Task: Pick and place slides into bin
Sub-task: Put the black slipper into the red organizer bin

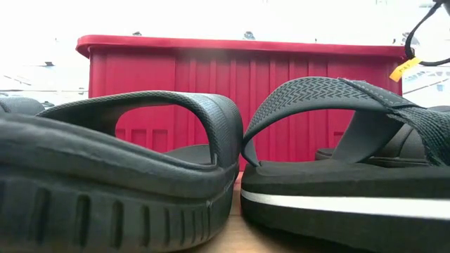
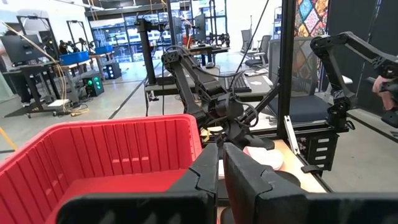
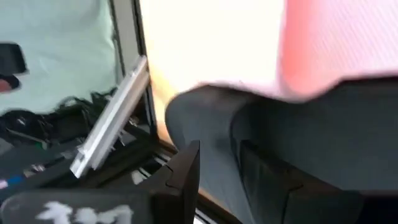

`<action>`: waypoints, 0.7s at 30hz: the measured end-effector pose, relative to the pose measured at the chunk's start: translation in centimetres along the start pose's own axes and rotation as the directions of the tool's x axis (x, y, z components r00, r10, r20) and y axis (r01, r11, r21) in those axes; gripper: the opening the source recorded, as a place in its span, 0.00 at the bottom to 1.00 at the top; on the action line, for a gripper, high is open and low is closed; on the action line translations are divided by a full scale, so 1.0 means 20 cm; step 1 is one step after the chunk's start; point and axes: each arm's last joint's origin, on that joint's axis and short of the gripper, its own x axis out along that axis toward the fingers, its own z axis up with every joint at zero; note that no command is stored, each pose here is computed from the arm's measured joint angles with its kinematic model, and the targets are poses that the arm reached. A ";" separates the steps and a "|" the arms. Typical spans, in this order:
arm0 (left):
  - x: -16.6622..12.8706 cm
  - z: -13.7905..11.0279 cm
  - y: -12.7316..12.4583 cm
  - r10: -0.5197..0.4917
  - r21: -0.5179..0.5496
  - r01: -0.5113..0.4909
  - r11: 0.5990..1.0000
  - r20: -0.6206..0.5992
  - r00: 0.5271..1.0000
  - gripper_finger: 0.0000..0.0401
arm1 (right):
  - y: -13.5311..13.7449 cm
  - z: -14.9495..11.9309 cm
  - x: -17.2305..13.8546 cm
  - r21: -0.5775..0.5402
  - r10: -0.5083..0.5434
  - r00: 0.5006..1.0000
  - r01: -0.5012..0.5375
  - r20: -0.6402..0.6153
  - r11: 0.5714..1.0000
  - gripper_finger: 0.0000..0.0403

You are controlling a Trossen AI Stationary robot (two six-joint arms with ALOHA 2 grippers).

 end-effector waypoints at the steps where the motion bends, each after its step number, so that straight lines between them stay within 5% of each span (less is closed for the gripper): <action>1: 0.00 0.00 0.00 0.000 0.000 0.000 1.000 0.000 1.000 0.06 | 0.00 0.00 0.00 0.006 0.008 1.000 -0.008 0.011 1.000 0.26; 16: 0.00 0.00 0.00 0.000 0.001 0.000 1.000 0.000 1.000 0.06 | 0.00 0.01 0.01 0.060 0.018 1.000 -0.020 0.024 0.998 0.16; 21: 0.00 0.00 0.00 0.000 0.006 0.000 1.000 0.000 1.000 0.06 | 0.00 0.01 0.01 0.058 0.020 1.000 -0.022 0.023 0.998 0.06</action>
